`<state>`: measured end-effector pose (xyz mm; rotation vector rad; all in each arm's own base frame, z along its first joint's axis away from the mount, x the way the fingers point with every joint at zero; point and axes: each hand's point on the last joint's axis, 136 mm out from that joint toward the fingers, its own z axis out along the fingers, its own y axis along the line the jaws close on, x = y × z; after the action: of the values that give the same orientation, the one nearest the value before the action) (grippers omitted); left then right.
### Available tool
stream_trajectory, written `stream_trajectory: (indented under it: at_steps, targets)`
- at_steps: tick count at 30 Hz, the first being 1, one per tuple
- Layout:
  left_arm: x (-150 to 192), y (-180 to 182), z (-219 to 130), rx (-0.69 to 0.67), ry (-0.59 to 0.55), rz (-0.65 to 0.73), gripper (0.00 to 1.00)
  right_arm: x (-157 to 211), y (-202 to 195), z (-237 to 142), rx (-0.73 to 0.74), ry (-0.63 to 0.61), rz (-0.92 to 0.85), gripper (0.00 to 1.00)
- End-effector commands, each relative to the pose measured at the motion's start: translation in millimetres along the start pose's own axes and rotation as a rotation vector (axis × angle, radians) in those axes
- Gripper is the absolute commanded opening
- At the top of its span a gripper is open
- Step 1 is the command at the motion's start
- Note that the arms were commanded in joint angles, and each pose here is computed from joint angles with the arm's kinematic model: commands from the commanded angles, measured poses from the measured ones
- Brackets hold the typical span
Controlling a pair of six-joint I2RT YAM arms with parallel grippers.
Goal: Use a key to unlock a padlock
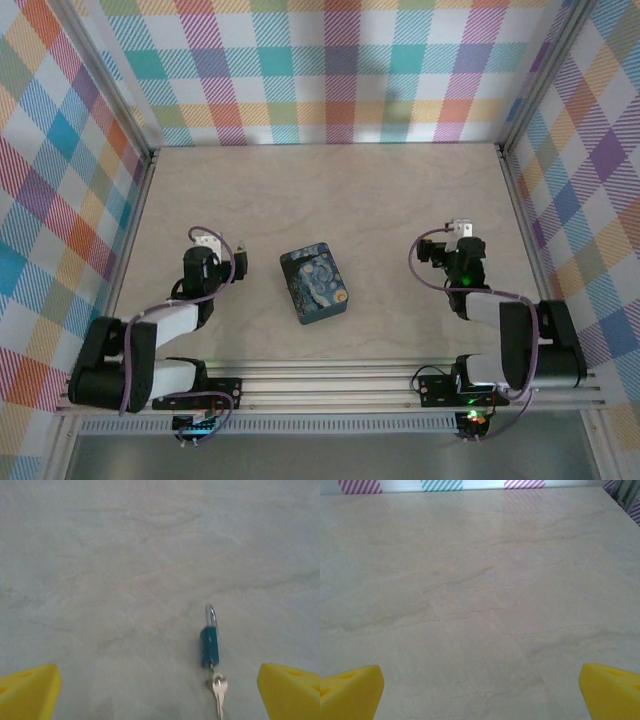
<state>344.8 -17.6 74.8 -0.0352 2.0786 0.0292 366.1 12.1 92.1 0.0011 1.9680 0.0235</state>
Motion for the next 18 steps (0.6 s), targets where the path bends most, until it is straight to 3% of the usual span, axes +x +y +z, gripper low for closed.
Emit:
stream_trajectory:
  at_steps: [1, 7, 18]
  targets:
    - [-48, 8, 11, -0.028, -0.178, -0.052, 1.00, -18, 4, 9, -0.035, -0.131, 0.019, 1.00]
    - [-31, 0, 44, 0.000, -0.098, -0.032, 1.00, -12, 1, 29, -0.024, -0.023, 0.037, 1.00]
    - [-30, 5, 45, -0.003, -0.089, -0.055, 1.00, -12, 1, 29, -0.028, -0.029, 0.035, 1.00]
